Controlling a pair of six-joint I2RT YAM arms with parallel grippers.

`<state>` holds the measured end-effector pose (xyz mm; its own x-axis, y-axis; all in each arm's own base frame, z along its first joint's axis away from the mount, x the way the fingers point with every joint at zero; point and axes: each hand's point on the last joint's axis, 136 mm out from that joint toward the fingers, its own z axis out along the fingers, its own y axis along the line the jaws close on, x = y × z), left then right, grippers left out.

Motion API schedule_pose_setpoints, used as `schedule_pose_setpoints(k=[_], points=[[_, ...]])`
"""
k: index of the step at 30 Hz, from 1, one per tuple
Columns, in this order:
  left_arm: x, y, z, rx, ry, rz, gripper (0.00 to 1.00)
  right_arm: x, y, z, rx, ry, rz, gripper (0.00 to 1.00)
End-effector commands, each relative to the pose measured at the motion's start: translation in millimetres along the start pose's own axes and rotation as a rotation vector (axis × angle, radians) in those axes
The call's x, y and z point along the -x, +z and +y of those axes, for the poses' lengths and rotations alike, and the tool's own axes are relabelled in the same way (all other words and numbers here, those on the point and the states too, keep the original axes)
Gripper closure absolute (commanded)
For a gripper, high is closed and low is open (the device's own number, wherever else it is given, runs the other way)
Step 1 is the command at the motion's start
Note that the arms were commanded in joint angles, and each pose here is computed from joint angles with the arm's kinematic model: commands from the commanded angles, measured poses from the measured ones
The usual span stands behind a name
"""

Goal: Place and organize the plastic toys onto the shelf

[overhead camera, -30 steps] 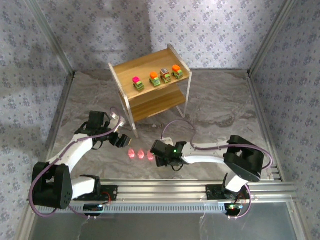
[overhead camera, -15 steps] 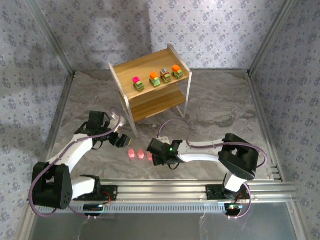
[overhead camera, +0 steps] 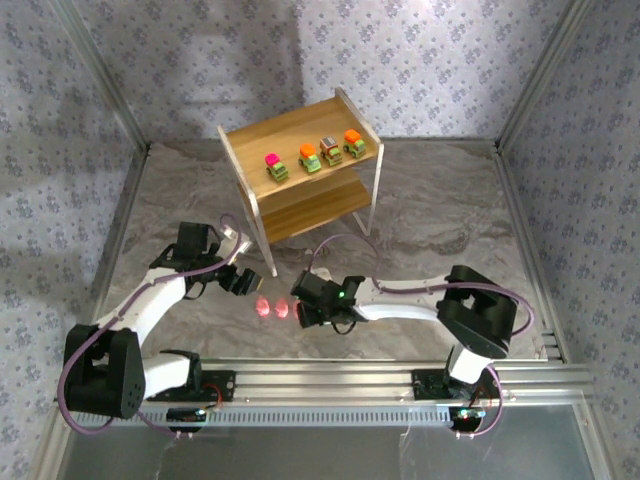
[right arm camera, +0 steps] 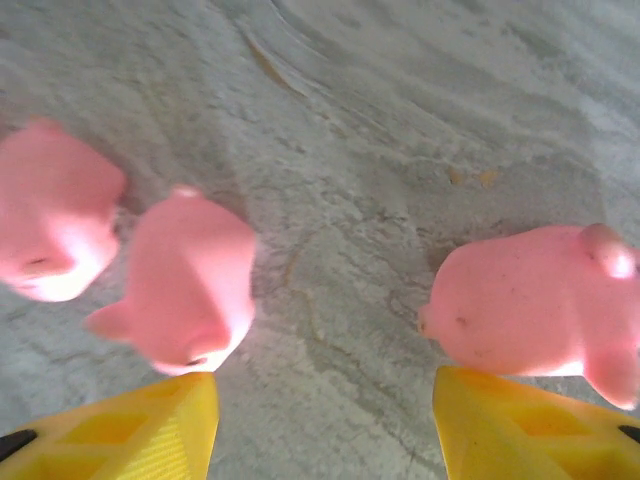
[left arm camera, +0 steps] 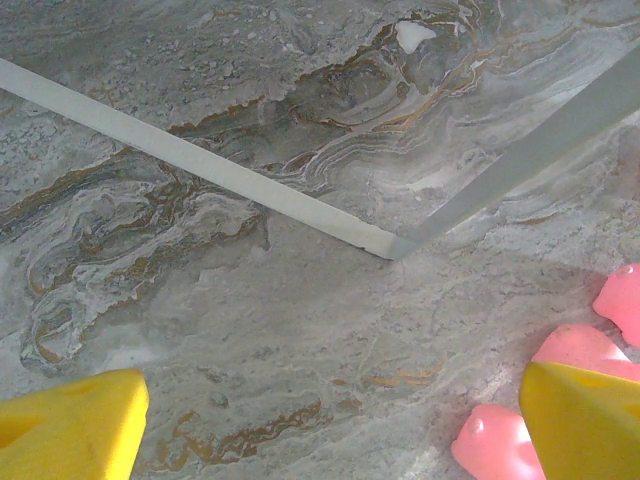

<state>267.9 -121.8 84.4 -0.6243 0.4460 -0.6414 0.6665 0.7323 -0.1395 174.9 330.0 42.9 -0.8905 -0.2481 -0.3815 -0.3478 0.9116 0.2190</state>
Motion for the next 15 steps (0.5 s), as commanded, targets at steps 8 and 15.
schedule_pose_setpoints(k=[8, 15], points=[[2.4, -1.6, -2.7, -0.004, 0.009, -0.015, 0.04, 21.6, -49.5, -33.3, -0.015, -0.028, -0.064, 0.36], [1.8, -0.4, -0.9, 0.004, 0.010, -0.012, 0.04, 45.9, -28.9, -52.7, 0.008, 0.004, -0.077, 0.35]])
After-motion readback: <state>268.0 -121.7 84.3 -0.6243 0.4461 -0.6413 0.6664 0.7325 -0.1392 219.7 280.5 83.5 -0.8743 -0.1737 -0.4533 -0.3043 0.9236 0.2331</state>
